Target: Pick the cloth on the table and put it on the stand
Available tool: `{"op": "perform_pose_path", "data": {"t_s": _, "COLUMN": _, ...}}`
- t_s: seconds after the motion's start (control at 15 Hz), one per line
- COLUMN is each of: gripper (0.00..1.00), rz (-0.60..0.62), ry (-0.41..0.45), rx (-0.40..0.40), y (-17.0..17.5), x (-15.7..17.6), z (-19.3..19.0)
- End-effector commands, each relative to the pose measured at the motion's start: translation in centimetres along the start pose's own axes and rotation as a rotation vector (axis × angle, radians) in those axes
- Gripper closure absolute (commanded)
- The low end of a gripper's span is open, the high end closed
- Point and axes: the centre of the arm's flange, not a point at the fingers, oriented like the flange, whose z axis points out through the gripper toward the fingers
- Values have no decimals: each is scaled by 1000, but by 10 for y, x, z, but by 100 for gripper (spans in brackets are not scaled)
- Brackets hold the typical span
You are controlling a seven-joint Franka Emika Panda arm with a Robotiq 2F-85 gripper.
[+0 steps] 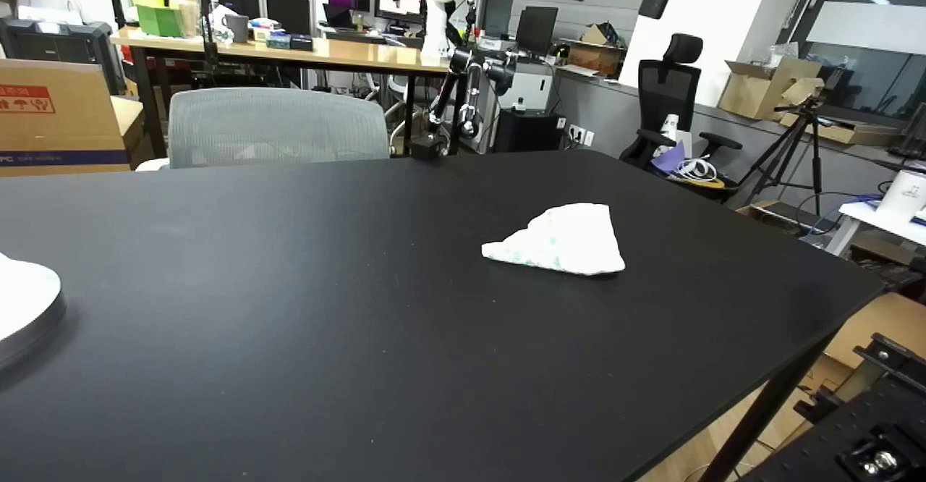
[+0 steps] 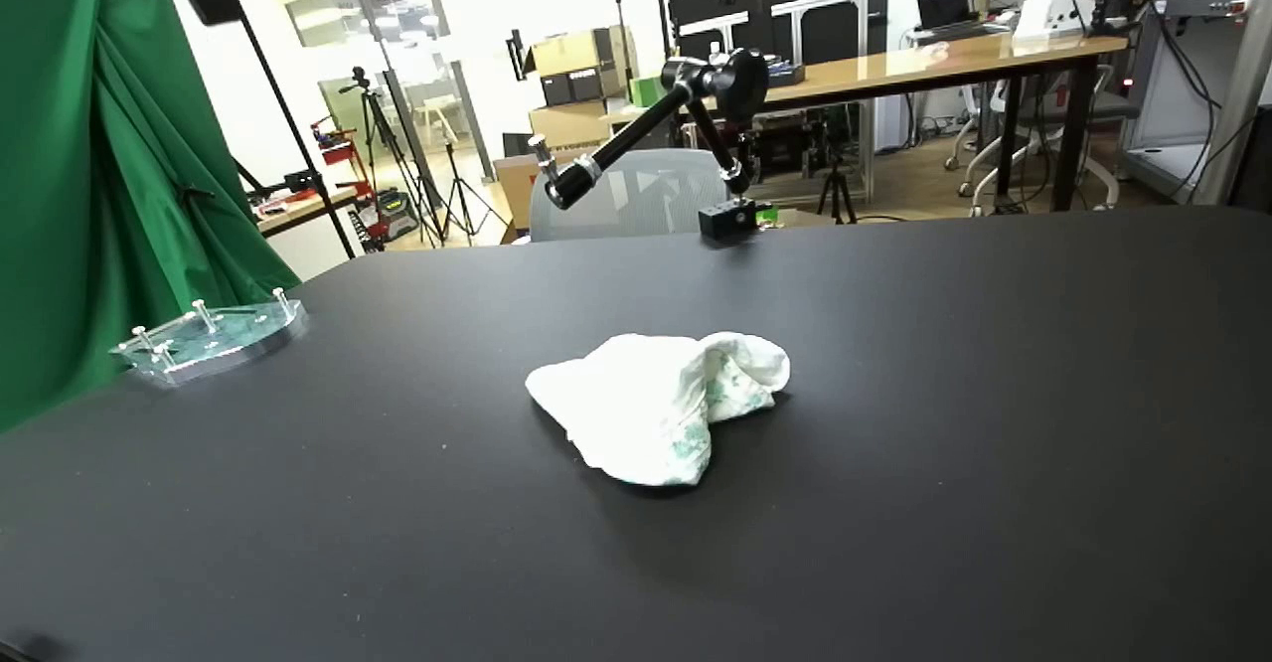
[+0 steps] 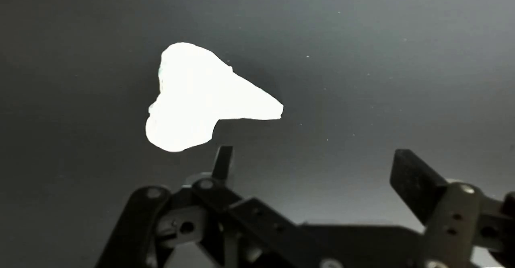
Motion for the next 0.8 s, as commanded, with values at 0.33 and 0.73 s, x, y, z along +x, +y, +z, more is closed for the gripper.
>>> {"op": "perform_pose_path", "data": {"t_s": 0.33, "gripper": 0, "rz": -51, "ry": 0, "rx": -105, "y": 111, "x": -6, "z": 89}}
{"op": "perform_pose_path", "data": {"t_s": 0.73, "gripper": 0, "rz": -36, "ry": -8, "rx": -106, "y": 115, "x": -10, "z": 91}}
